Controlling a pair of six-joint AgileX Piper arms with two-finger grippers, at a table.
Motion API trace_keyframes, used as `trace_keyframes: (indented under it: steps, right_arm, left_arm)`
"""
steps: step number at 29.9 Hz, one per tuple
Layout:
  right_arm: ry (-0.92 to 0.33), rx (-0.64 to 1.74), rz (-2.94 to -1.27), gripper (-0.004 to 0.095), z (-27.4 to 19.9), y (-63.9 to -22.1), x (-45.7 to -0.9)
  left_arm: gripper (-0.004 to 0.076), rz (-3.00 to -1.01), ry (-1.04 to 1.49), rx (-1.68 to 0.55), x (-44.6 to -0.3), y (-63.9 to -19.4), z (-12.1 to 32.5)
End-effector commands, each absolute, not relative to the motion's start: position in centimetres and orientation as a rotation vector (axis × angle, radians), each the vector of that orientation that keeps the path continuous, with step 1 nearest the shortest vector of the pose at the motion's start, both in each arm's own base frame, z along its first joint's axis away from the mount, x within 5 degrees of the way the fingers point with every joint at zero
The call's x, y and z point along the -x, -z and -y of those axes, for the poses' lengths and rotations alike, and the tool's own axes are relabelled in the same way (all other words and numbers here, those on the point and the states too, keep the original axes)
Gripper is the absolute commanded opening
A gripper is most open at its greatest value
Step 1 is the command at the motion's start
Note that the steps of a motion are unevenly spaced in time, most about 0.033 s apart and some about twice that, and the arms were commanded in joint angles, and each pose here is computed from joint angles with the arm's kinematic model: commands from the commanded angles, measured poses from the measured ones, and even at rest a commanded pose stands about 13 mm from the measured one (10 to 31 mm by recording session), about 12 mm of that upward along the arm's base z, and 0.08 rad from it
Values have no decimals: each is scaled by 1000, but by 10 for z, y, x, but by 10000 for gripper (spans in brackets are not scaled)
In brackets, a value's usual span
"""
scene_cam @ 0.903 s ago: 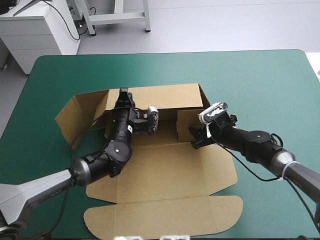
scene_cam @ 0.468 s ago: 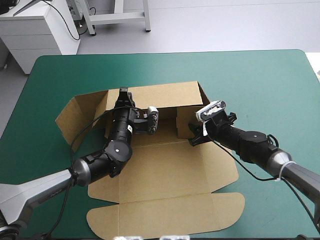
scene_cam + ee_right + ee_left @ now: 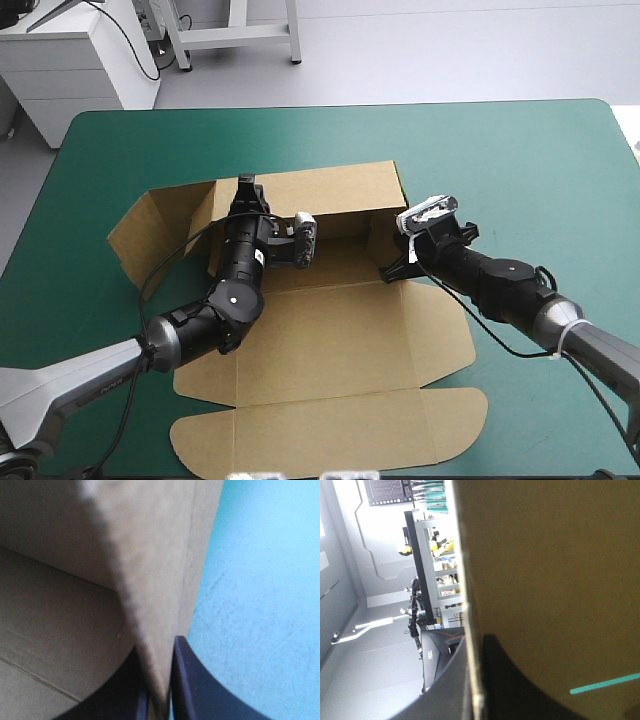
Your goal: Fold the box
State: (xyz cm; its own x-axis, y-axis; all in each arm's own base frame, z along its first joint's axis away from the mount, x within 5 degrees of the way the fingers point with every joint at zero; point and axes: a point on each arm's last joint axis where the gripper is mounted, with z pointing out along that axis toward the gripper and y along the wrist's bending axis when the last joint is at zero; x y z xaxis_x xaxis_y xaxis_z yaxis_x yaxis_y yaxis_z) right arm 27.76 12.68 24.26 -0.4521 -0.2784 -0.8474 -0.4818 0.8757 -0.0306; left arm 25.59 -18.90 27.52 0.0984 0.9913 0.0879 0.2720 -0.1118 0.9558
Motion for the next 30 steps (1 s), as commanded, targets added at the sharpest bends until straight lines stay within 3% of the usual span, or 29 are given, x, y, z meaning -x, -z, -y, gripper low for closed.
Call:
trace_keyframes:
  steps: [1, 8, 11, 14, 19, 21, 30]
  right_arm:
    - [-342, 537, -1987, -20, -132, -266, -277]
    - [-344, 538, -1986, -14, -132, -266, -277]
    - [-384, 560, -1972, 50, -135, -267, -276]
    - [-434, 583, -1954, 241, -138, -268, -274]
    - [-396, 563, -1970, 721, -135, -267, -276]
    - [-380, 580, -1969, 798, -134, -267, -276]
    - [-359, 609, -2048, 801, -130, -242, -266]
  left_arm:
    - [-8, -1249, -1021, -1521, -253, -288, 193]
    - [-8, -1250, -1025, -1519, -253, -288, 192]
    - [-8, -1250, -1025, -1519, -253, -288, 192]
    - [-8, -1250, -1025, -1519, -253, -288, 192]
    - [-8, -1251, -1027, -1518, -254, -288, 192]
    - [-8, -1256, -1039, -1510, -254, -289, 191]
    - [-8, -1259, -1046, -1506, -254, -289, 191]
